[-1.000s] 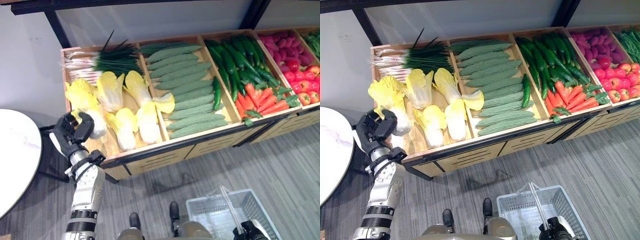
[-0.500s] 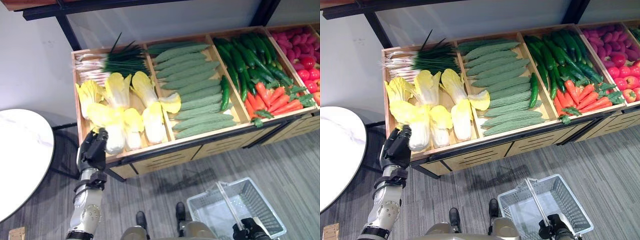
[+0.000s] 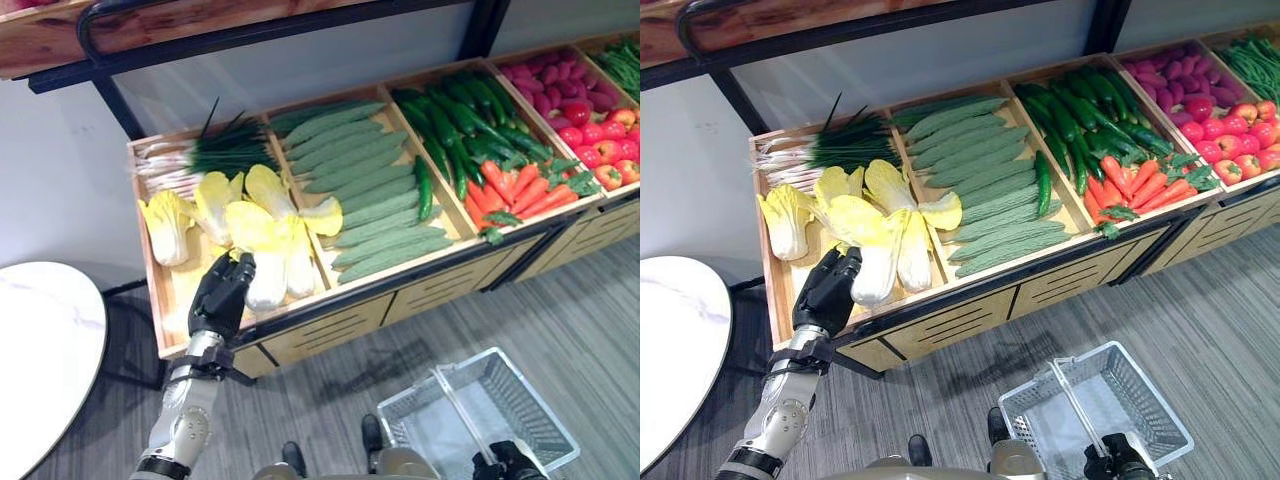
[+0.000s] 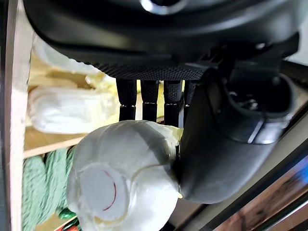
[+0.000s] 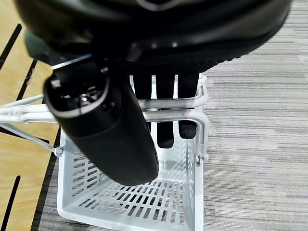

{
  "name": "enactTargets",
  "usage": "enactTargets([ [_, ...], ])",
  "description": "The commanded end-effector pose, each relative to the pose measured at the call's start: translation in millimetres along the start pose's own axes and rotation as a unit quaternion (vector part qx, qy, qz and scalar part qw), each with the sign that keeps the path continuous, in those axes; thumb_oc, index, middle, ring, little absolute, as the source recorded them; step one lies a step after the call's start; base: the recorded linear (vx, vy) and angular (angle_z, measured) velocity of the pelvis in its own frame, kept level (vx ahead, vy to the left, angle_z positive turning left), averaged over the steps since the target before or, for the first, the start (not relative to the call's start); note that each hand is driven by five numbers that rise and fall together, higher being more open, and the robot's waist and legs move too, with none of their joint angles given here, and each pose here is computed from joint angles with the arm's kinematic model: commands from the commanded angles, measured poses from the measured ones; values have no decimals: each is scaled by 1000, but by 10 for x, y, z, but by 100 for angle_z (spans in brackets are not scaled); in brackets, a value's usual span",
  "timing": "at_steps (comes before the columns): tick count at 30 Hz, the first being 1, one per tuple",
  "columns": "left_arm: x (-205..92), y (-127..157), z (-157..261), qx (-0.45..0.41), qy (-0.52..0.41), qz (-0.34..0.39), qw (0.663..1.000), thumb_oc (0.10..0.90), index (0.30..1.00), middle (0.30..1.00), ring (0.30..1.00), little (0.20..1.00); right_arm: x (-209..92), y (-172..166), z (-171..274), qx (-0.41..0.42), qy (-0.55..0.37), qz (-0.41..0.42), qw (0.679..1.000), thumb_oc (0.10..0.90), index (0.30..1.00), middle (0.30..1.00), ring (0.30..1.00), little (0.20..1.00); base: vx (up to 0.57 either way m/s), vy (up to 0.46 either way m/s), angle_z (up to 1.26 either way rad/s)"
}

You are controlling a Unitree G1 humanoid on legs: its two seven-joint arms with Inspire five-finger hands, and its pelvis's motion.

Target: Get the vegetables into the basket

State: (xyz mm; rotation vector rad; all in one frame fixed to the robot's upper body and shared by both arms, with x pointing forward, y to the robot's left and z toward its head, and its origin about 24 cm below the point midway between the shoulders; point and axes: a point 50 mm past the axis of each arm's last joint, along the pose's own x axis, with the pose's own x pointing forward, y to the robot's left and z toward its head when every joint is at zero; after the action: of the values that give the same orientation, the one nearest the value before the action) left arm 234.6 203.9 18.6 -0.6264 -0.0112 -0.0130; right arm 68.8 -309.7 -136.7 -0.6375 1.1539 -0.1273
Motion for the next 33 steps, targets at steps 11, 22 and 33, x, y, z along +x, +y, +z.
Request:
enactTargets([
  [11,362,-682,618,106,-107,-201,968,400,300,300,300,300,44,-118,301,36,-63,-37,997,400,300,300,300,300,-156,137,-65],
  [22,276,-616,637,129,-106,-197,966,400,300,300,300,300,32,-51,224,32,-47,-30,998,400,300,300,300,300,-82,-106,-112],
  [33,357,-838,442,86,-79,-241,963,400,300,300,300,300,-3,-152,87,62,-37,-54,996,400,300,300,300,300,23,-265,-36],
])
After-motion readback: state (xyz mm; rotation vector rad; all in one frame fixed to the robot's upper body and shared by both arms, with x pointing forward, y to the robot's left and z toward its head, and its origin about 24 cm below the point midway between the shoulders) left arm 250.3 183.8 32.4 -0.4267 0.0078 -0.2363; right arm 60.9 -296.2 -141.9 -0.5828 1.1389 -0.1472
